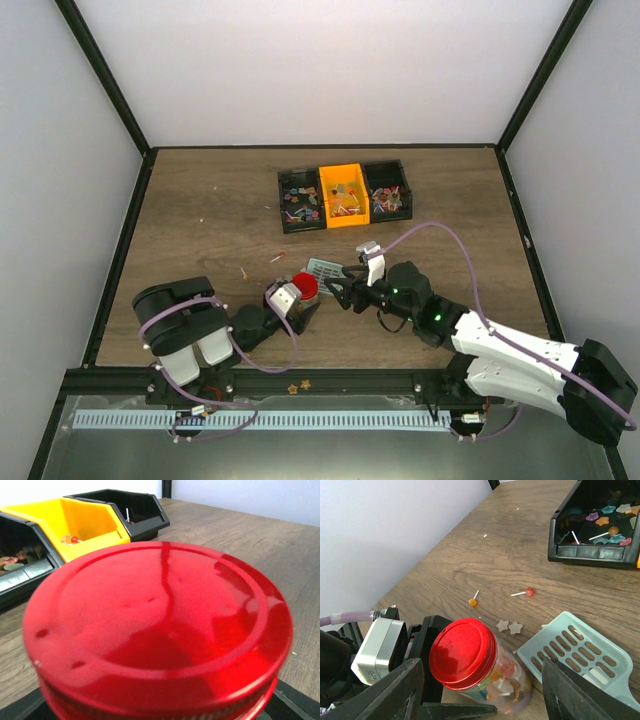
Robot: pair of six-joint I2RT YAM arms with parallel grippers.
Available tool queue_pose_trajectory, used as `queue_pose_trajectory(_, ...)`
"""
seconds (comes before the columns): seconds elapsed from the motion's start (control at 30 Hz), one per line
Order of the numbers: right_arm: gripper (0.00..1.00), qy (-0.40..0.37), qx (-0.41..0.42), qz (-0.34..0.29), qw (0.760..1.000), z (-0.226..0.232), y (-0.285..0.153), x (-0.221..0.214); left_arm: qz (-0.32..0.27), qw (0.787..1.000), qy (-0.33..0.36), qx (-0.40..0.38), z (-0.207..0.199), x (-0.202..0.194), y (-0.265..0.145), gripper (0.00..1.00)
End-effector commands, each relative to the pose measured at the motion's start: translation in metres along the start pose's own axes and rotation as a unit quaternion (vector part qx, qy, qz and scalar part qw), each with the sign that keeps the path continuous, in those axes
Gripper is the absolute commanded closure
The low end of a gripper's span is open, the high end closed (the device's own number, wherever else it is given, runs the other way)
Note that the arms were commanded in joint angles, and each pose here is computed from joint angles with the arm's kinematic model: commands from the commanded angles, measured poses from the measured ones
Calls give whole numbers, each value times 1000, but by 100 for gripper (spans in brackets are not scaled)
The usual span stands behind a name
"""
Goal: Pack the candies
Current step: Screw the bottle lid onto the packing bottle.
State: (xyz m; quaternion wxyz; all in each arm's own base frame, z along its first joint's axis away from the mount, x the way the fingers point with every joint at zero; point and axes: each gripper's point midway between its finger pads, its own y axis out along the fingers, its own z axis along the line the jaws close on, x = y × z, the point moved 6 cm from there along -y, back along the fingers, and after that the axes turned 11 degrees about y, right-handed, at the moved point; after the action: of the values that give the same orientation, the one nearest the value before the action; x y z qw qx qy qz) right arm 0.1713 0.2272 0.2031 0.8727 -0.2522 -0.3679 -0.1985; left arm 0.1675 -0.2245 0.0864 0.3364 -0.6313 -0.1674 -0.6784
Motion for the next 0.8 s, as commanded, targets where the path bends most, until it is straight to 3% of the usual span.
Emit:
queue_pose_trajectory(0.0, 34, -8, 9, -21, 1000, 6, 1, 12, -22, 1000, -7, -3, 1, 5, -3, 26)
queue_pose_trajectory(0.07, 34, -8, 8, -19, 1000, 5, 2, 11, -26, 1000, -9, -4, 1, 6, -5, 32)
queue_pose_trajectory(0.5, 35, 8, 18, -9, 1000, 4, 19, 7, -45, 999, -16, -23, 0, 8, -21, 32)
queue_pose_trajectory(0.77, 48, 17, 42, 10, 999, 9, 34, 4, -48, 998, -17, -41, -3, 7, -32, 31)
